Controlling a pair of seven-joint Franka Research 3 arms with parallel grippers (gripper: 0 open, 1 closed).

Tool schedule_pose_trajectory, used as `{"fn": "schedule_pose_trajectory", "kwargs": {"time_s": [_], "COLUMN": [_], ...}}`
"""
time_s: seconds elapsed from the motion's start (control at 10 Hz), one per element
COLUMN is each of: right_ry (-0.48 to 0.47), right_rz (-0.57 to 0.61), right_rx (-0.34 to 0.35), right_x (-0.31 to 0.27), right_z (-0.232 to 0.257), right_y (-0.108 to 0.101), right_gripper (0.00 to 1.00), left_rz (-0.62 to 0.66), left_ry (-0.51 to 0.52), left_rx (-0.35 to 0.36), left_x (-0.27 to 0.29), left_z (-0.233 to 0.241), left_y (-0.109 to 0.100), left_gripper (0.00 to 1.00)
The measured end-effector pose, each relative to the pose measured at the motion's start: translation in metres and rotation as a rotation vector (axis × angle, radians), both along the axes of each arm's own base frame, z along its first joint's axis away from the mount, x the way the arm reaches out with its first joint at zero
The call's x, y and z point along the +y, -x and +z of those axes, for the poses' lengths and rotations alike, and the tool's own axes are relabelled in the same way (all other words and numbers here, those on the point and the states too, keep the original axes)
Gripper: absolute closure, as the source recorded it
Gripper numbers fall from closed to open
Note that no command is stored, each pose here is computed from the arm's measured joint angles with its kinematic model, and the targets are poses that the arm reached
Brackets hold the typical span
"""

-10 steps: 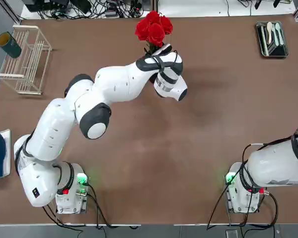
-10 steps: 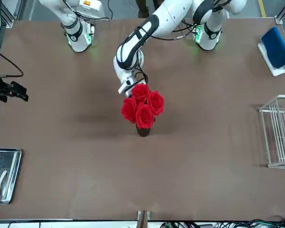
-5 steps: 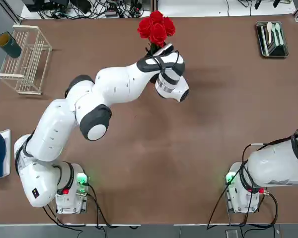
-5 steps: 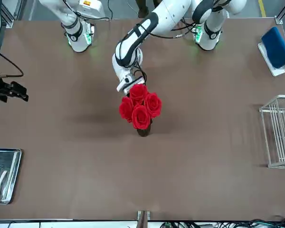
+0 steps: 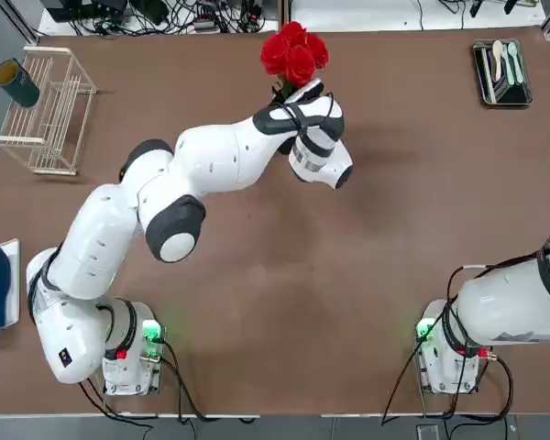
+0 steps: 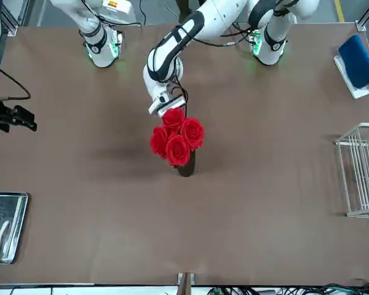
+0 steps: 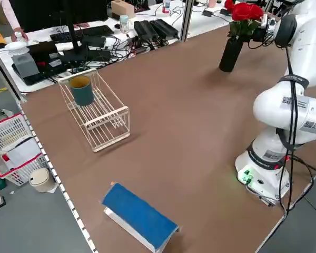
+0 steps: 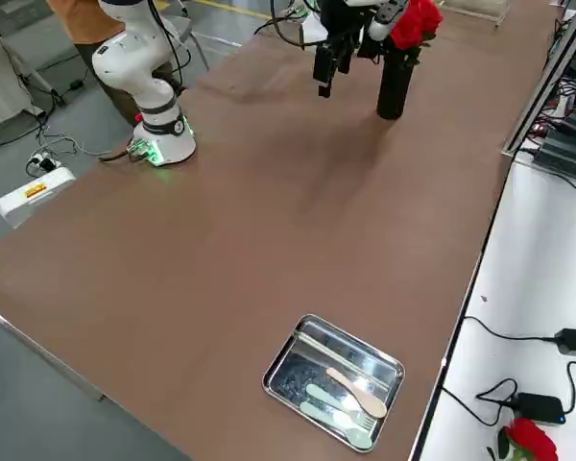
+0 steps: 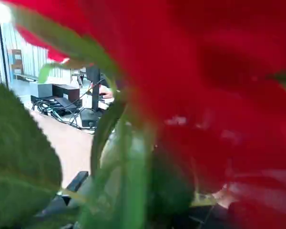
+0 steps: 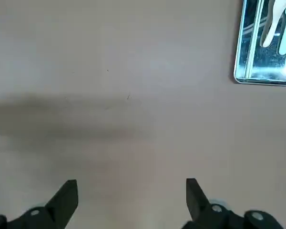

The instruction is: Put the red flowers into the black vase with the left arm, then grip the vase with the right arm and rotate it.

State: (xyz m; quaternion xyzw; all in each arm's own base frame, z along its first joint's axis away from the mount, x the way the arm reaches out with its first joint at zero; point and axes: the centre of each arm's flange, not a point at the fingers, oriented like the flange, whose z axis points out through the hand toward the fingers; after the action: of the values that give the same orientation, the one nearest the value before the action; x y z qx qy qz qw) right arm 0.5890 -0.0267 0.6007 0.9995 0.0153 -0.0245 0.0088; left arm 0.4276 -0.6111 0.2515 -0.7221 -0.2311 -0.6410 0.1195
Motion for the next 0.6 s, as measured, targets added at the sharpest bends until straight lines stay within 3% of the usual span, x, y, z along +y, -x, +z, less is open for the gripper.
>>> {"fn": "schedule_pose_trajectory", "kwargs": {"time_s": [0.3, 0.6], "right_ry": [0.0, 0.0], "right_rz": [0.001, 0.001], "right_rx": [0.0, 0.0], "right_x": [0.0, 0.001], "right_z": [0.0, 0.0], "right_y": [0.0, 0.0], "right_gripper": [0.0, 0.0], "left_rz": [-0.016, -0.039], "left_ry": [0.011, 0.007], "left_rx": [-0.005, -0.008], "left_x": [-0.008, -0.022], "left_z": [0.009, 0.009], "left_y": [0.01, 0.034], "left_gripper": [0.17, 0.17]}}
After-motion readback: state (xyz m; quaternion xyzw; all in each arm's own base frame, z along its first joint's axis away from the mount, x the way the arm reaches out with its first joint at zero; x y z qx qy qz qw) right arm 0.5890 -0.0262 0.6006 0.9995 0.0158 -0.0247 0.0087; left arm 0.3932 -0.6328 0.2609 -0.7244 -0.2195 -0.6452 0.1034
